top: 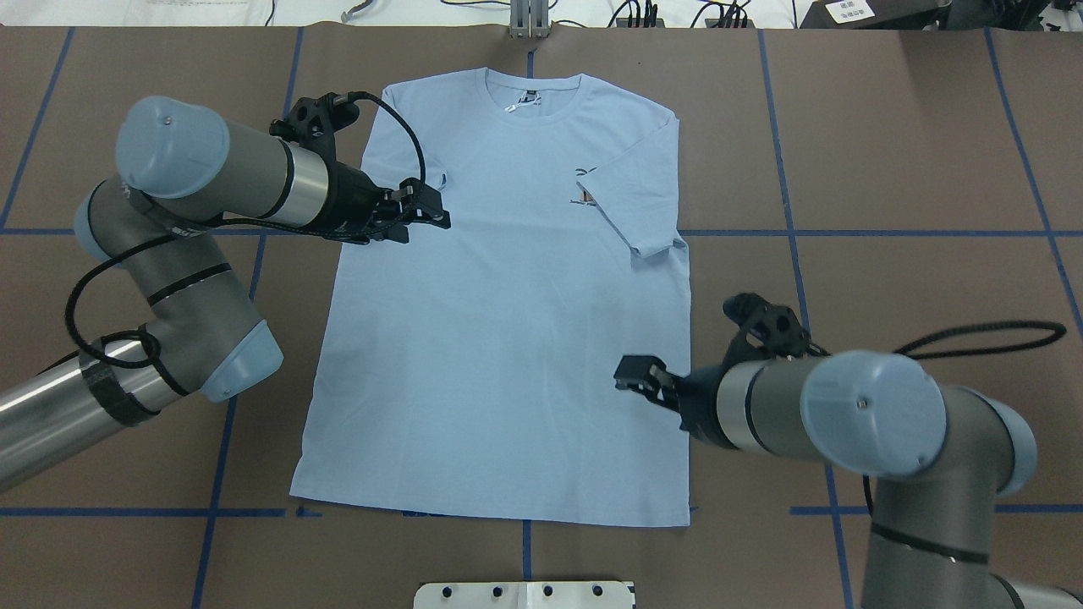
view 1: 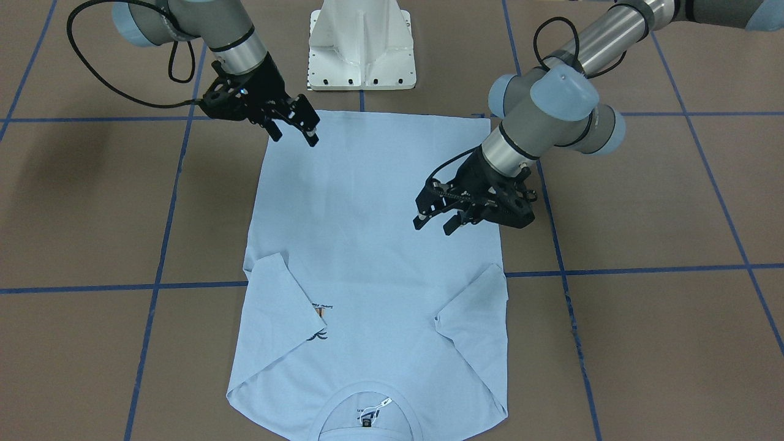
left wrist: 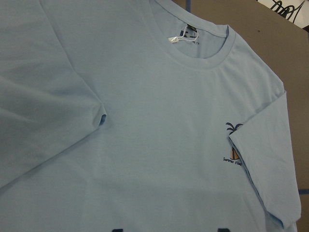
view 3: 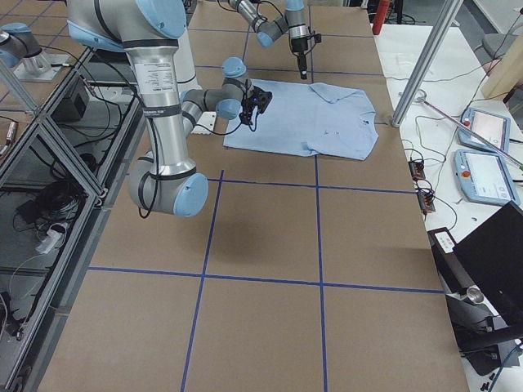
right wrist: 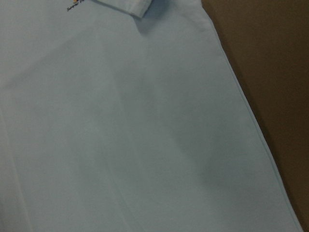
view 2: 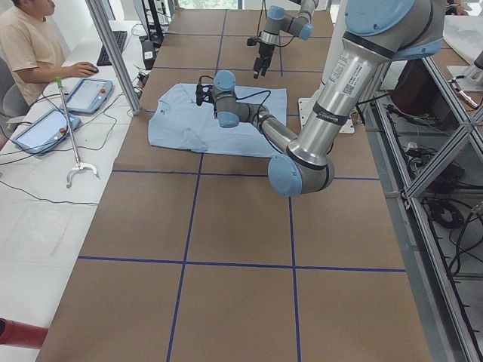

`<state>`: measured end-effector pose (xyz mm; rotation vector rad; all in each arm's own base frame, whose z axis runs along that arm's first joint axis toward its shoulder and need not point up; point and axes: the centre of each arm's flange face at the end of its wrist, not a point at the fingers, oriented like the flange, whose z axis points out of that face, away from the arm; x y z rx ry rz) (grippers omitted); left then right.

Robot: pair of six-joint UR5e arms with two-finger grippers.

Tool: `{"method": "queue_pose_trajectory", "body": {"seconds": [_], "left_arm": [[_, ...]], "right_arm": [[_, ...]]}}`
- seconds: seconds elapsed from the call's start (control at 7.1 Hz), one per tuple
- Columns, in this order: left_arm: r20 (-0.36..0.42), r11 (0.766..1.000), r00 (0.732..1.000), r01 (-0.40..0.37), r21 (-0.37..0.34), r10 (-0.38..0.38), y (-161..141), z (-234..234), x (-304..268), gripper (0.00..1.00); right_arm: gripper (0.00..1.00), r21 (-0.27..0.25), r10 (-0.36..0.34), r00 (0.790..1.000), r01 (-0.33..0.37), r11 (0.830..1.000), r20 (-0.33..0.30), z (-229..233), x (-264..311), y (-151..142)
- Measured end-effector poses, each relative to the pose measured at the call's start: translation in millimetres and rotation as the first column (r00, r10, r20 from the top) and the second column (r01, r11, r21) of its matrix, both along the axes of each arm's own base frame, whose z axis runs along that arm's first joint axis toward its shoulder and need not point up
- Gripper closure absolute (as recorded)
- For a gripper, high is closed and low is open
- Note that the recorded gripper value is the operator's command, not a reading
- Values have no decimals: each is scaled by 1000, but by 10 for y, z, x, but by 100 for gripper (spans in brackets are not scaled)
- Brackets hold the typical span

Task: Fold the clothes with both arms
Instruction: 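Release the sleeves and move the right gripper to the hem corner, then move the left gripper to the other hem corner while the right gripper waits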

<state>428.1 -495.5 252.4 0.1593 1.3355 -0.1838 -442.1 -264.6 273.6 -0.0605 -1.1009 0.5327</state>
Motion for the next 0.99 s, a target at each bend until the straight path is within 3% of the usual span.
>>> {"method": "queue_pose_trajectory", "body": {"seconds": [0.14, 0.42, 0.56, 0.7, 0.99], "left_arm": [[5, 999, 1000, -14, -29, 14, 108, -48, -85, 28], [15, 999, 1000, -7, -50, 8, 157, -66, -138, 26], [15, 999, 1000, -4, -51, 5, 161, -72, -145, 24], [13, 999, 1000, -3, -49, 4, 166, -86, -152, 23], [12, 999, 1000, -2, -48, 3, 171, -94, -159, 24]], "right_arm": [[11, -15, 2, 999, -2, 1000, -34, 122, -64, 360], [12, -37, 35, 989, -41, 998, -145, 320, -279, 804], [12, -68, 64, 984, -77, 995, -167, 386, -360, 898], [19, -89, 92, 980, -110, 990, -178, 437, -454, 939], [21, -98, 116, 974, -137, 986, -196, 513, -643, 953]]}}
